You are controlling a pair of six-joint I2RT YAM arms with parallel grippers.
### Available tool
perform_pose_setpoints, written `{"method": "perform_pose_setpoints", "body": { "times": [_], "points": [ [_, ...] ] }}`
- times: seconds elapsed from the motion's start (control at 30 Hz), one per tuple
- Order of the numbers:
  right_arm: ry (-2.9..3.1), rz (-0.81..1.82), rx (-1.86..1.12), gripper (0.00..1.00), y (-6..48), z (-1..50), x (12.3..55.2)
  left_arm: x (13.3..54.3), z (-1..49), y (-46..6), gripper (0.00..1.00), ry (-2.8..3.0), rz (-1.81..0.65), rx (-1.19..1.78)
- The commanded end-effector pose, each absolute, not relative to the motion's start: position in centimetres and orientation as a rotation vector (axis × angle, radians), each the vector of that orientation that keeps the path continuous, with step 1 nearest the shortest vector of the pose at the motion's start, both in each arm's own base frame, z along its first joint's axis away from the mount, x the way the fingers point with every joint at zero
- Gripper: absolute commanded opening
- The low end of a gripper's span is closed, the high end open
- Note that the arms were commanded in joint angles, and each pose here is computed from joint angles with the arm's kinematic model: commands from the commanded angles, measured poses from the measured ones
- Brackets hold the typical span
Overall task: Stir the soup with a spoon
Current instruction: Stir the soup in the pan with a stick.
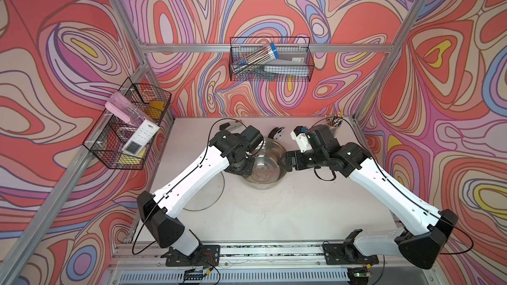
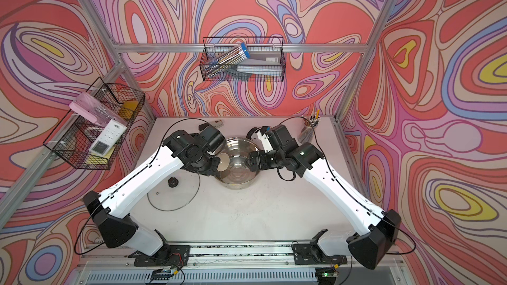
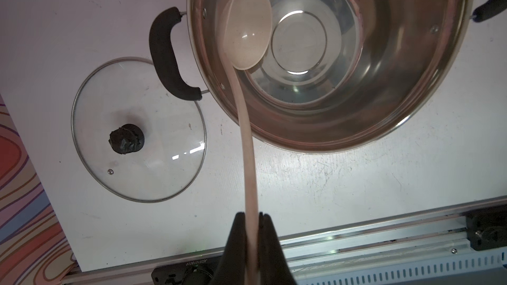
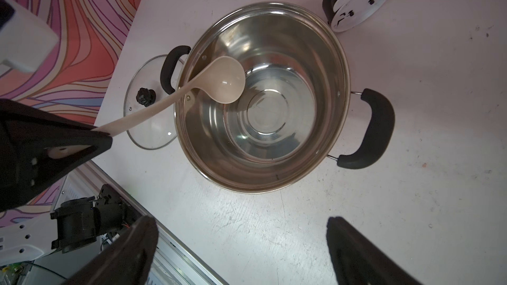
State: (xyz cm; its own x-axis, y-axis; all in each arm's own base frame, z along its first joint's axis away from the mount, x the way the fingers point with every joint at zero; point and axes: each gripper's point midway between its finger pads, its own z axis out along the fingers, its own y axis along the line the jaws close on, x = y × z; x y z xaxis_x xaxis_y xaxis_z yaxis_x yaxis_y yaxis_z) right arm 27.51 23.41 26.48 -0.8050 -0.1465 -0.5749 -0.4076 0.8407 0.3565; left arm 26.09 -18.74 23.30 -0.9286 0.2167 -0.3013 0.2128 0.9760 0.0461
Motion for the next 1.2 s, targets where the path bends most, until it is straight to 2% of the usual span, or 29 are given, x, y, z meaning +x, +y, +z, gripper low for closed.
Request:
{"method": "perform_pose_setpoints", "body": {
  "times": [0.0, 0.3, 0.57, 0.9, 1.17],
  "points": [
    [2.465, 0.645, -0.479, 0.98, 23.6, 26.3, 26.9, 27.8, 23.6, -19.1, 0.00, 2.786, 0.060, 0.327],
    [2.409, 0.633, -0.578, 0.98, 23.0, 26.0, 25.8, 30.0, 23.8, -23.1, 0.00, 2.781, -0.087, 0.364],
    [2.398, 0.602, -0.560, 0.98, 22.3, 25.8, 25.7, 28.5, 23.6, -26.6, 0.00, 2.813, -0.297, 0.488],
    [2.385, 0.620, -0.542, 0.98, 22.5, 26.2, 25.9, 24.2, 22.9, -24.2, 0.00, 2.912, -0.269, 0.525],
    [2.382, 0.636, -0.536, 0.98, 22.9, 26.2, 26.2, 23.1, 22.7, -19.8, 0.00, 2.940, -0.026, 0.488]
  ]
}}
